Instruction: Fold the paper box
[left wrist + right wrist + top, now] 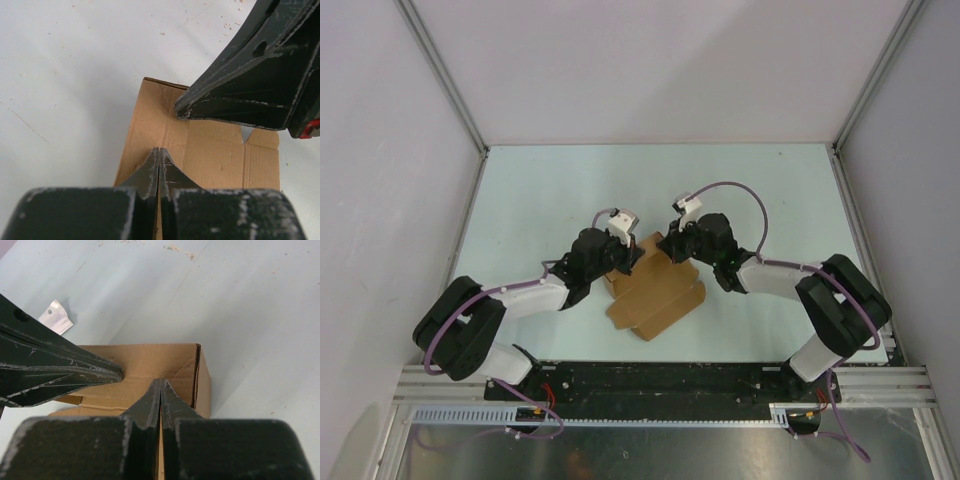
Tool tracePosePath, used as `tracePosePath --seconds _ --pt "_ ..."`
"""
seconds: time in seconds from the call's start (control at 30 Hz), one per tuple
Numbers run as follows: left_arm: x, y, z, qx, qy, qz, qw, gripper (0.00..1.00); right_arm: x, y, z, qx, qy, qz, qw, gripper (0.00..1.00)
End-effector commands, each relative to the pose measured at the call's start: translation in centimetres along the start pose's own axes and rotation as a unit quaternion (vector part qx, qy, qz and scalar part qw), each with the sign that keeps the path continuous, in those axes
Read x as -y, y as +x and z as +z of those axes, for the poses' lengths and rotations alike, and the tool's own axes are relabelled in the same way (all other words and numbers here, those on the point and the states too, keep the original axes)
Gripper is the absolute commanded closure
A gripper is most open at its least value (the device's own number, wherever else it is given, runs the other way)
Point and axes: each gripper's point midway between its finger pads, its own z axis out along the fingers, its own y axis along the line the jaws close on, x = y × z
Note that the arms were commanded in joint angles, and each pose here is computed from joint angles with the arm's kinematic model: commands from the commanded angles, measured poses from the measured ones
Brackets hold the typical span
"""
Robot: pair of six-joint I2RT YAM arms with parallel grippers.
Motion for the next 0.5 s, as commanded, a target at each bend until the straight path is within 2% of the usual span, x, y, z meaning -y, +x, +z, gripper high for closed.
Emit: tracePosePath --seconds 0.0,0.23,0.37,0.47 --pt "0.2 -2.2 -0.3 0.014 0.001 0.012 1.0 0.99 -0.9 -3.5 -1.7 0.044 -0.003 -0.018 0.999 0.99" --pt "0.4 -4.9 -1.7 0.033 -0.003 0.019 0.999 0.98 -0.3 -8.3 -5.4 0.097 0.019 -0.021 0.995 0.91" --pt "0.3 -5.3 -3.0 0.039 -0.014 0.009 0.999 0.96 2.6 -7.2 -7.0 0.07 0.09 0.008 0.993 0.88" --pt "-0.3 -5.5 -4.3 0.04 -0.041 -0.003 0.998 0.95 4.0 -5.8 -8.1 0.039 0.119 0.049 0.991 0.8"
